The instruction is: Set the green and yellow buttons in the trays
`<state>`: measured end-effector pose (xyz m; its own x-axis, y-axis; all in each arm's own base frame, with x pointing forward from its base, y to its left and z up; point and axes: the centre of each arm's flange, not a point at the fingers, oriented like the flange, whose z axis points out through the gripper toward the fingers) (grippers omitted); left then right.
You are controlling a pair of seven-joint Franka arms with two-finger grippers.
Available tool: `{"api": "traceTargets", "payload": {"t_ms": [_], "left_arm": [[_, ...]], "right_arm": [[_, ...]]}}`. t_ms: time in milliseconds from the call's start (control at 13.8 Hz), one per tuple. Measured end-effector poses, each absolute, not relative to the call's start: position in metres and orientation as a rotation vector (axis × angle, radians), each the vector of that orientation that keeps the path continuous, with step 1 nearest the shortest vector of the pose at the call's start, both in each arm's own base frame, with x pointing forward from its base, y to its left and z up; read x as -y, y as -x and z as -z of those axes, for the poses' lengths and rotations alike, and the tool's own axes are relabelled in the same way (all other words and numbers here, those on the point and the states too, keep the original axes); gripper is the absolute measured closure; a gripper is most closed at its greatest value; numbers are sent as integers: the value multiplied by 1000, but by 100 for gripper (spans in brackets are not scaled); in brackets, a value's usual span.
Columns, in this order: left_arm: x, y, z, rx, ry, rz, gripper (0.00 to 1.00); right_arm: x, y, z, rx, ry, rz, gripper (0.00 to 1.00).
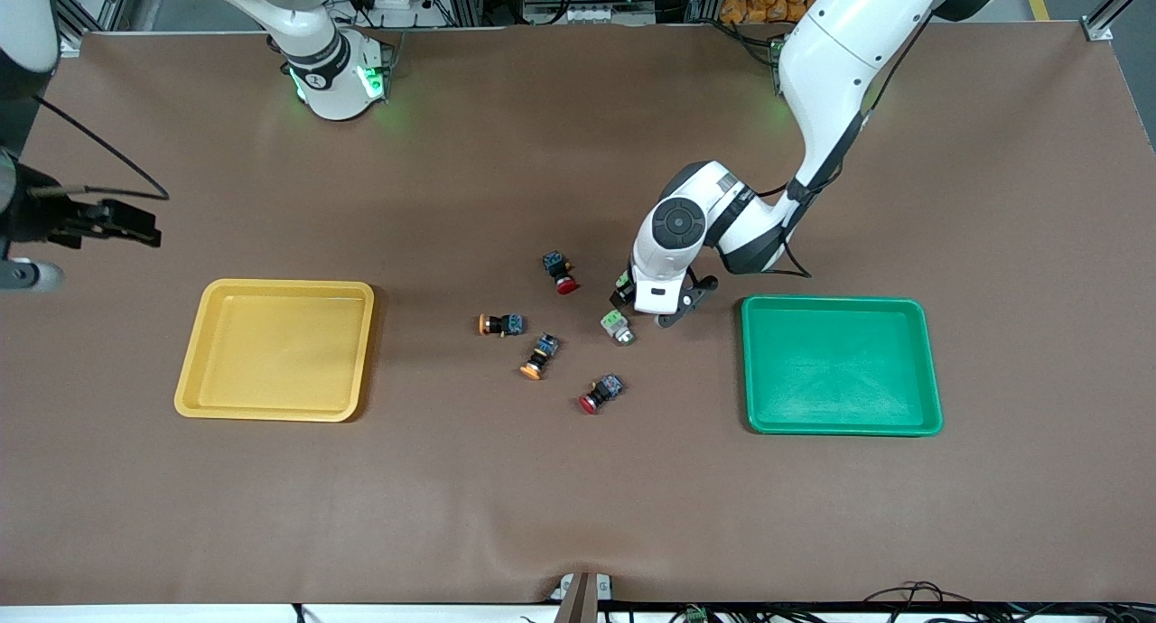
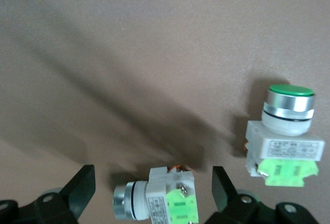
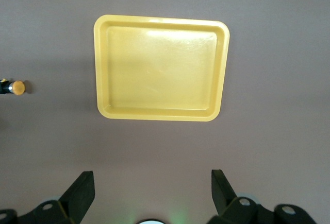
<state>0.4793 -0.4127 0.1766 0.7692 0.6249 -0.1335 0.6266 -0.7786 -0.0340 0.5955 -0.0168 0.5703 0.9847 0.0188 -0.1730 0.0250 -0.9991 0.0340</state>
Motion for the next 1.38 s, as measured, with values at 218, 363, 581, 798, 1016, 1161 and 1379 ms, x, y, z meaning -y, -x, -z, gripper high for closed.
{"api": "traceTargets", "payload": {"t_ms": [218, 363, 581, 798, 1016, 1161, 1379], "left_arm": [[413, -477, -171, -1063, -2939, 226, 0], [417, -474, -170, -1072, -2936, 227, 0], [420, -470, -168, -1069, -2939, 231, 0], [423, -467, -166, -1085, -2937, 235, 6], [426, -469, -169, -1082, -2923, 225, 30], [425, -471, -172, -1087, -2920, 219, 32], [407, -491, -192, -1140, -2881, 177, 32]], "right_arm": [[14, -617, -542, -44, -3097, 238, 0], [8, -623, -528, -47, -3129, 265, 0], [-13, -633, -501, -1, -3249, 323, 0], [-37, -648, -480, 140, -3271, 285, 0], [-92, -655, -458, 297, -3242, 286, 0], [-120, -654, -448, 393, -3220, 299, 0], [-157, -651, -433, 539, -3182, 335, 0]]}}
